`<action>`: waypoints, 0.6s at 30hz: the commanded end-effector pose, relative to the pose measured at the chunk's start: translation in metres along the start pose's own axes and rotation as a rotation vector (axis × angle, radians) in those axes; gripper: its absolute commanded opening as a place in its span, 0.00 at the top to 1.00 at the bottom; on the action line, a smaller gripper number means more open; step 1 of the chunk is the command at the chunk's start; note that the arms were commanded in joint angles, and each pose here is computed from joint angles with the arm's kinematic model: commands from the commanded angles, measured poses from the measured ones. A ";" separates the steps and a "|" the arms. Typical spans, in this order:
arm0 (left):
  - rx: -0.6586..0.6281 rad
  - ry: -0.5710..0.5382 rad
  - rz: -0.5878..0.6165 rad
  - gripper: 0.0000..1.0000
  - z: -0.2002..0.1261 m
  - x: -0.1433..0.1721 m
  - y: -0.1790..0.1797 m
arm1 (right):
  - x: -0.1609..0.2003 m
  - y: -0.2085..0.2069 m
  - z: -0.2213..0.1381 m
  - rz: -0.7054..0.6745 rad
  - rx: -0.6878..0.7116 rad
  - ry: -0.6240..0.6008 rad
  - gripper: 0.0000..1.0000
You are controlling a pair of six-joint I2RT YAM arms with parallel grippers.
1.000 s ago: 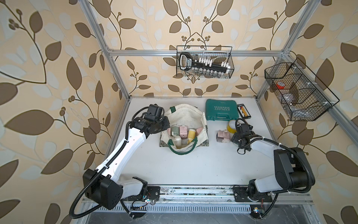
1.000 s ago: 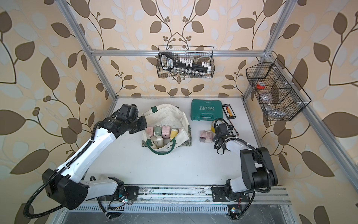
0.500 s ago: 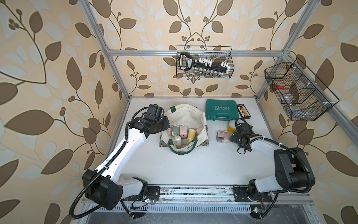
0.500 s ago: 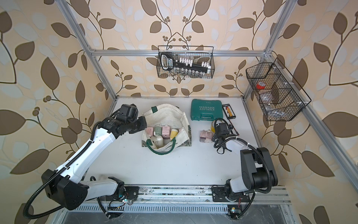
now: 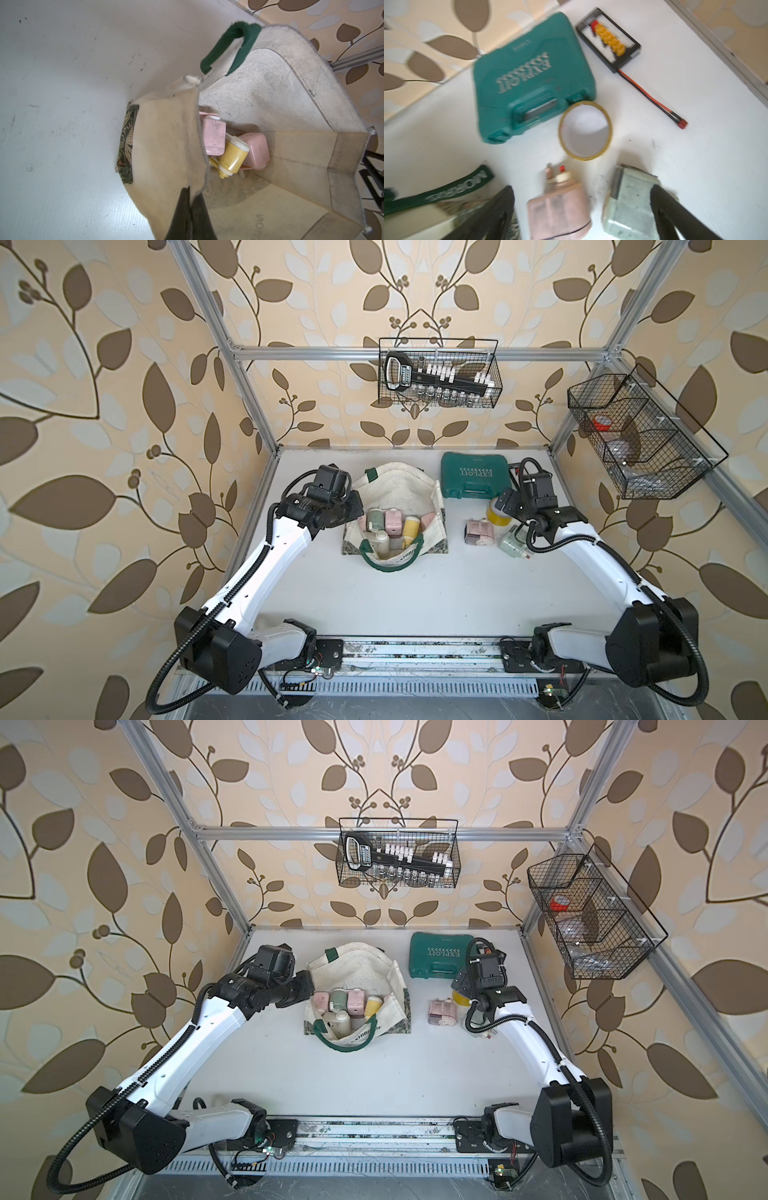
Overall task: Take out the pencil sharpeners from the tote bags
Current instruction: Place the pencil sharpener at the center of the board, then pick up the pencil sharpener from the canvas bag.
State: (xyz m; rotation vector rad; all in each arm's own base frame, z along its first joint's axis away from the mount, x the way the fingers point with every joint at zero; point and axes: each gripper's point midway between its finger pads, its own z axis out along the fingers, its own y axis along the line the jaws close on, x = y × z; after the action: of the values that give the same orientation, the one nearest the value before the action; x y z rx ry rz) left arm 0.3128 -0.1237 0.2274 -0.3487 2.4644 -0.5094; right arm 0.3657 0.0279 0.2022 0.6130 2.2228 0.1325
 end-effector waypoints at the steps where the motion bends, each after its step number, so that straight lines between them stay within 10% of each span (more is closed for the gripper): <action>1: 0.101 -0.040 0.053 1.00 -0.020 0.005 -0.012 | -0.013 0.076 -0.052 -0.090 -0.284 -0.037 0.03; 11: 0.122 0.000 0.049 1.00 -0.022 0.040 0.006 | 0.039 0.222 -0.147 -0.306 -0.806 -0.027 0.16; 18: 0.112 0.014 0.040 1.00 -0.012 0.057 0.020 | 0.116 0.257 -0.126 -0.469 -0.834 0.166 0.17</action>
State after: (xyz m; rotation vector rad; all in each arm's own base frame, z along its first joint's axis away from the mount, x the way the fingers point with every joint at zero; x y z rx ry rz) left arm 0.2697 -0.1230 0.2174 -0.2610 2.3786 -0.6405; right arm 0.3118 0.2996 0.2933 -0.2863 2.0994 0.8213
